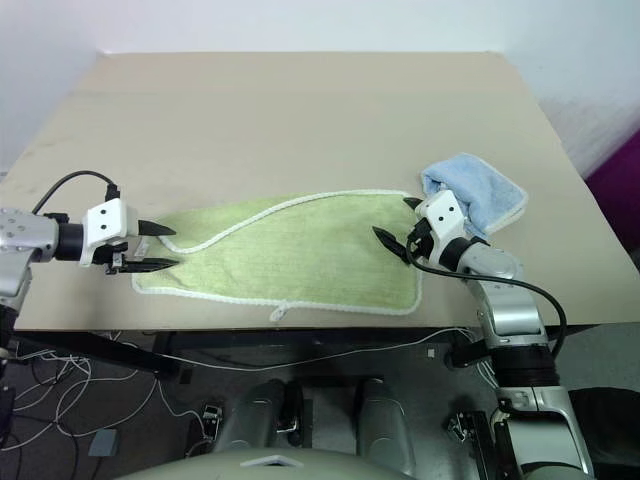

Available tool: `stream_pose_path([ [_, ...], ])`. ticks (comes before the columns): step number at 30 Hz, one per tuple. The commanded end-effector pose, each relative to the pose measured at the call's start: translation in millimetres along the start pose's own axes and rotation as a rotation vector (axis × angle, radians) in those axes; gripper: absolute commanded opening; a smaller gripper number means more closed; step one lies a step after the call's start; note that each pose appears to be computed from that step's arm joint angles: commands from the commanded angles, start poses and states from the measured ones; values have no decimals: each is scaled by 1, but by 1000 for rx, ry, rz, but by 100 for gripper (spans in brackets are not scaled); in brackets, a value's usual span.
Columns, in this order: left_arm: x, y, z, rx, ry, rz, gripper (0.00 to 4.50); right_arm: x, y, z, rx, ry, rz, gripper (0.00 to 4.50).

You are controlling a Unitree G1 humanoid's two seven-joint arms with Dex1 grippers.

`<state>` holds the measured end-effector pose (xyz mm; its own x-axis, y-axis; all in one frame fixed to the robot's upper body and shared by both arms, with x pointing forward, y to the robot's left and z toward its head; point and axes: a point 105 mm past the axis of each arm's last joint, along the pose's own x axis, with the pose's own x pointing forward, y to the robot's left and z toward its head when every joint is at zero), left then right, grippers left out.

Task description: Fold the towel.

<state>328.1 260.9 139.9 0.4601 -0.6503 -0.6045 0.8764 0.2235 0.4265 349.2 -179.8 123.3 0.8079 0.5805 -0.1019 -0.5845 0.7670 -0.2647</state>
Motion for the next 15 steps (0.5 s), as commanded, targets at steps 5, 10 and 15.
stream_pose_path([
  [5,5,7,-6,126,54,-25,299,-7,-3,17,-24,-67,-49,450],
  [10,4,10,-6,157,55,-12,299,-8,-3,16,-23,-66,-55,450],
  [15,6,23,-4,196,53,74,299,-6,-1,18,-20,-71,-49,450],
])
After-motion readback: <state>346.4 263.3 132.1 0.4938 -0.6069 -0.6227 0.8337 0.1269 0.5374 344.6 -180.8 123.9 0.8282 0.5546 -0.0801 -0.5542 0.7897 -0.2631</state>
